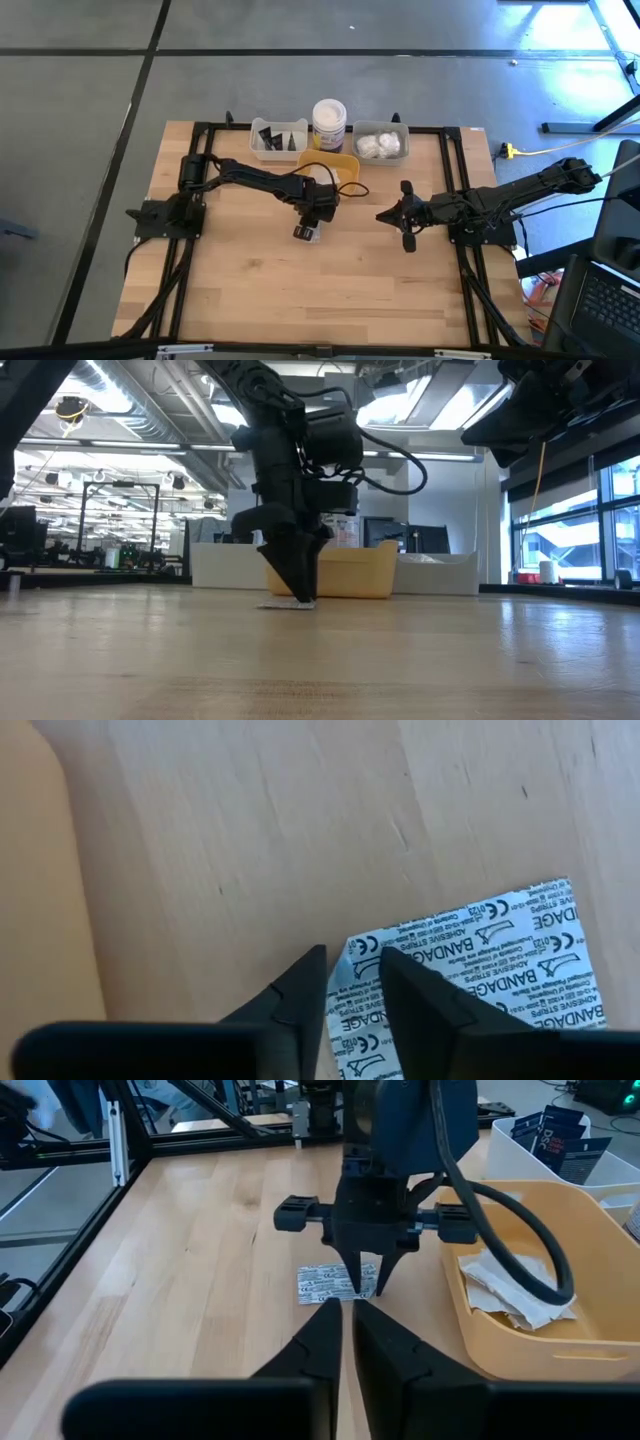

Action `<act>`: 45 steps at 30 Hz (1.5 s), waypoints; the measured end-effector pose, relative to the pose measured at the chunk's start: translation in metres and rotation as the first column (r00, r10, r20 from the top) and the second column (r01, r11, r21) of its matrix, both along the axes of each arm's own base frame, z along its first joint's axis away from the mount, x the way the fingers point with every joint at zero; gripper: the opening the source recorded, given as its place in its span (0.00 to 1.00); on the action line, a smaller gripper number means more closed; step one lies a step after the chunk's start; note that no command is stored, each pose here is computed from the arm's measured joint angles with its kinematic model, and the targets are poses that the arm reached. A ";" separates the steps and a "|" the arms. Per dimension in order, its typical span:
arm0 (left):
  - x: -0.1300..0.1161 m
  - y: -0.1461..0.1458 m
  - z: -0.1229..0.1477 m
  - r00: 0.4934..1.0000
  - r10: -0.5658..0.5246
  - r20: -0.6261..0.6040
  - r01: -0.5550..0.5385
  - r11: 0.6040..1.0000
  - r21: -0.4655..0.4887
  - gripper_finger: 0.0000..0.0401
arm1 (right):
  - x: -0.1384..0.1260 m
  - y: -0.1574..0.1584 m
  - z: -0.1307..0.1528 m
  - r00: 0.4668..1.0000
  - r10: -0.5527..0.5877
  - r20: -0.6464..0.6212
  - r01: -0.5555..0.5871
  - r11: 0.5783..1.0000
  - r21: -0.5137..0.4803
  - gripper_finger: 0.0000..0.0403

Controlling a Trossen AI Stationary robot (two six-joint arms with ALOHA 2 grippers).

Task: Pick & Place Travel size toiletries
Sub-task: Put the white bandage into the yellow bin

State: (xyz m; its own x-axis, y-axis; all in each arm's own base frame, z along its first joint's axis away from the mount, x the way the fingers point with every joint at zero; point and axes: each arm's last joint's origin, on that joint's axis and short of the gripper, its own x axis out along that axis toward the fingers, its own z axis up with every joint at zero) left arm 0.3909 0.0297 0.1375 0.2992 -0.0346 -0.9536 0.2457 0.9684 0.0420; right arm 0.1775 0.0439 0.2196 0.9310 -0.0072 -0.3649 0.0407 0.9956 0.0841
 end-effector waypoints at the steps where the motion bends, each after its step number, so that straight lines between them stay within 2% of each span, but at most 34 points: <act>1: 0.000 0.000 0.000 1.000 0.001 -0.001 -0.001 1.000 0.002 0.22 | 0.000 0.000 0.000 1.000 0.000 0.000 0.000 1.000 0.000 0.08; 10: 0.004 0.001 0.004 1.000 0.006 0.009 -0.006 1.000 0.020 0.02 | 0.000 0.000 0.000 1.000 0.000 0.000 0.000 1.000 0.000 0.12; 20: 0.005 0.002 0.005 1.000 0.024 0.013 -0.024 0.999 0.021 0.01 | 0.000 0.000 0.000 1.000 0.000 0.000 0.000 1.000 0.000 0.15; 27: 0.005 0.009 0.009 0.994 0.101 0.035 -0.101 0.995 0.009 0.01 | 0.000 0.000 0.000 1.000 0.000 0.000 0.000 1.000 0.000 0.14; 32: 0.005 0.015 0.024 0.982 0.165 0.089 -0.165 0.986 -0.012 0.01 | 0.000 0.000 0.000 1.000 0.000 0.000 0.000 1.000 0.000 0.12; 38: 0.002 0.024 0.057 0.940 0.263 0.216 -0.256 0.965 -0.060 0.01 | 0.000 0.000 0.000 1.000 0.000 0.000 0.000 1.000 0.000 0.08; 45: -0.001 0.045 0.093 0.825 0.407 0.393 -0.400 0.911 -0.103 0.00 | 0.000 0.000 0.000 1.000 0.000 0.000 0.000 1.000 0.000 0.07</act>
State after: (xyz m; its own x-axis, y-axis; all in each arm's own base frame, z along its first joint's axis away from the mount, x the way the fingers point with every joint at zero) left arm 0.3899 0.0746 0.2310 0.6421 0.1590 -0.7500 -0.2016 0.9788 0.0349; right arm 0.1775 0.0439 0.2195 0.9309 -0.0074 -0.3652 0.0409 0.9956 0.0840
